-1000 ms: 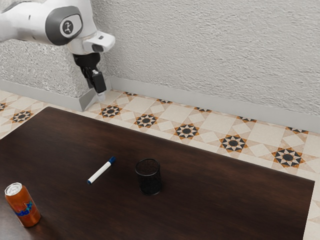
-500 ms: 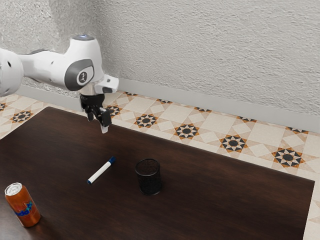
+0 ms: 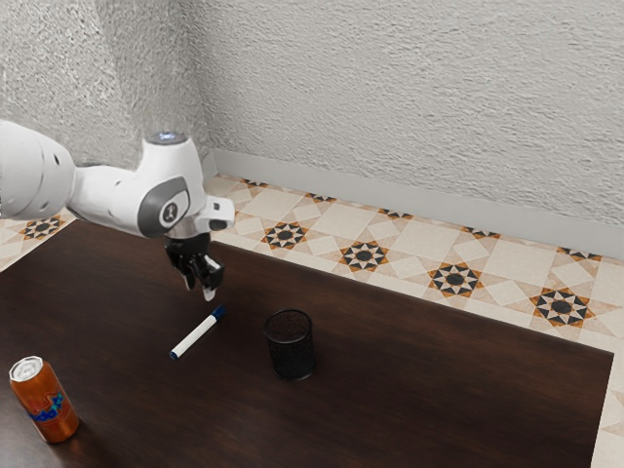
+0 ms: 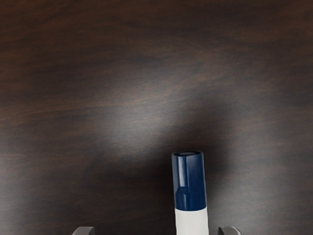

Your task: Put the marker into the pen holder.

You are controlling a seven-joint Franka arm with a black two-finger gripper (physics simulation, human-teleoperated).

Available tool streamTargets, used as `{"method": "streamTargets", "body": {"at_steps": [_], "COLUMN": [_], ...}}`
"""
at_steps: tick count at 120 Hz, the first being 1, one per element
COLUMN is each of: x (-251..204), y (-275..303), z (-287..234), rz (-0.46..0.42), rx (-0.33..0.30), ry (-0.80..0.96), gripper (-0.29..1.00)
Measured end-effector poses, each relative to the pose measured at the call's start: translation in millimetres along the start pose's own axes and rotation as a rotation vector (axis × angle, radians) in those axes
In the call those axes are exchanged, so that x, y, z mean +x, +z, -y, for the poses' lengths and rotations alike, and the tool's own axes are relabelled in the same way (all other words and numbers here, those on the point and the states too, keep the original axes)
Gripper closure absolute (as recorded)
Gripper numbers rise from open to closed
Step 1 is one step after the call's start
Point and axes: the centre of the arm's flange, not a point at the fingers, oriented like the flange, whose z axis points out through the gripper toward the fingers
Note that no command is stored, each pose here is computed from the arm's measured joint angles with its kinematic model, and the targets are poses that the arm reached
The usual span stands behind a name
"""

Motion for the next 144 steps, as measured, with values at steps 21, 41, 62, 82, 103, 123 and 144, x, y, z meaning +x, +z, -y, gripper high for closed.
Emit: {"method": "streamTargets", "body": {"at_steps": [21,41,62,82,103,123,144], "x": [-7.2,-12.9,-8.9,3.1,2.2,1.6,1.2], "y": [23.6,37.5,42.3,42.4,54.5,61.5,62.9], "z": [-9.2,-15.7,-17.6,-12.0,-9.6,-11.1,-10.8], "rz": [0.016,0.028,0.025,0.009,0.027,0.038,0.040], "rx": [-0.023,-0.039,-0.039,-0.030,-0.031,-0.032,-0.032], "ry": [-0.035,-0.061,-0.074,-0.079,-0.083,-0.082,-0.083], "gripper": [0.43,0.44,0.45,0.45,0.45,0.45,0.63]}}
